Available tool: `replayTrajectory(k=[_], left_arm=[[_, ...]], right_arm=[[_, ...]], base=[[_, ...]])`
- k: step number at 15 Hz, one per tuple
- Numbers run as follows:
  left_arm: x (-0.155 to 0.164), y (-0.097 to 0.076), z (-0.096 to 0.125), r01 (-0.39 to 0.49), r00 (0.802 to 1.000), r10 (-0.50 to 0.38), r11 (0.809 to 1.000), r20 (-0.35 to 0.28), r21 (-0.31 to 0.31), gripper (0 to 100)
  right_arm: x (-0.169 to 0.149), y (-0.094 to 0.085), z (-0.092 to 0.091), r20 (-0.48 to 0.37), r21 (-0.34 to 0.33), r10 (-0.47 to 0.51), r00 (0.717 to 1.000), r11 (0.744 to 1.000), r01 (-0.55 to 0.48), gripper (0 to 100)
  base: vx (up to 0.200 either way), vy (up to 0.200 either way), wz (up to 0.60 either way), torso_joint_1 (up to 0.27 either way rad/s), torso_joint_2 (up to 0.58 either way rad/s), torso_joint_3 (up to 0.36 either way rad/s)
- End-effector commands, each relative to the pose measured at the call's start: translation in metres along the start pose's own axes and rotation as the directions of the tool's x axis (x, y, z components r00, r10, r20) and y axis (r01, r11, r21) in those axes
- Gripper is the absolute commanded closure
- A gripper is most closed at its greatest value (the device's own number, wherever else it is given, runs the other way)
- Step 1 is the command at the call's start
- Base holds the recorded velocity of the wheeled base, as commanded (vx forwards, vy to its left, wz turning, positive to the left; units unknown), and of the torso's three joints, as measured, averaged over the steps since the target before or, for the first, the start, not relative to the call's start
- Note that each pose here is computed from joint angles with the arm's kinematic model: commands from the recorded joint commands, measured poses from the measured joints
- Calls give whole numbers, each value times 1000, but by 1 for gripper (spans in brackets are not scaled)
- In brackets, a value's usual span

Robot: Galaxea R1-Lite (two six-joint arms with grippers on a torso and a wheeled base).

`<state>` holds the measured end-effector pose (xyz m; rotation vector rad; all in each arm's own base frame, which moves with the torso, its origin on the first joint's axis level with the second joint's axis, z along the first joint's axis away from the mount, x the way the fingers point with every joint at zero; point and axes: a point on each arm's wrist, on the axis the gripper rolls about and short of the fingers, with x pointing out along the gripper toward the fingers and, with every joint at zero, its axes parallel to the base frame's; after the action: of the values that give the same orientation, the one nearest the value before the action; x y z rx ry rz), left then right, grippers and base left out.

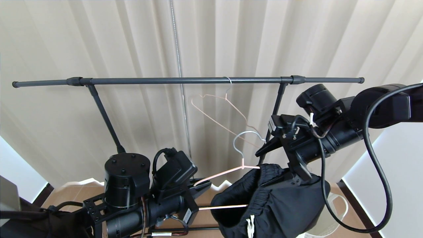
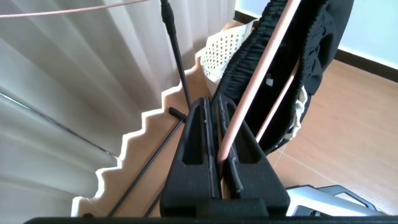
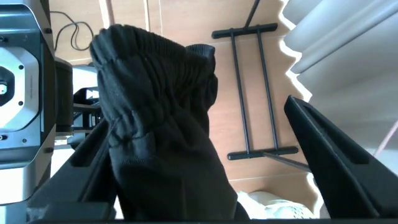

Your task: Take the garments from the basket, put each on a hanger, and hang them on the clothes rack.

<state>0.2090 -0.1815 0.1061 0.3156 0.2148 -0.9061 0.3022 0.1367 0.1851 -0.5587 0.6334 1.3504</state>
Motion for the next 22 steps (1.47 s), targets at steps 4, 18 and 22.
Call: replayTrajectory(k=[4,18,22], left_arm=[[1,1,1,-3,1000,3,1000,3,-6,100],[-5,1,5,18,995,-10,997,102,-75,0],[-24,7,5,-17,981,45,989,188,-147,0]], right_arm=[[1,2,-2,35,16,42,998,999,-43,100],[-15,20,0,87,-1,59,994,998,-59,100],[-26,26,0,97,-2,36,995,999,-36,100]], base=[[0,0,0,0,0,0],[0,0,0,0,0,0],[0,0,0,0,0,0]])
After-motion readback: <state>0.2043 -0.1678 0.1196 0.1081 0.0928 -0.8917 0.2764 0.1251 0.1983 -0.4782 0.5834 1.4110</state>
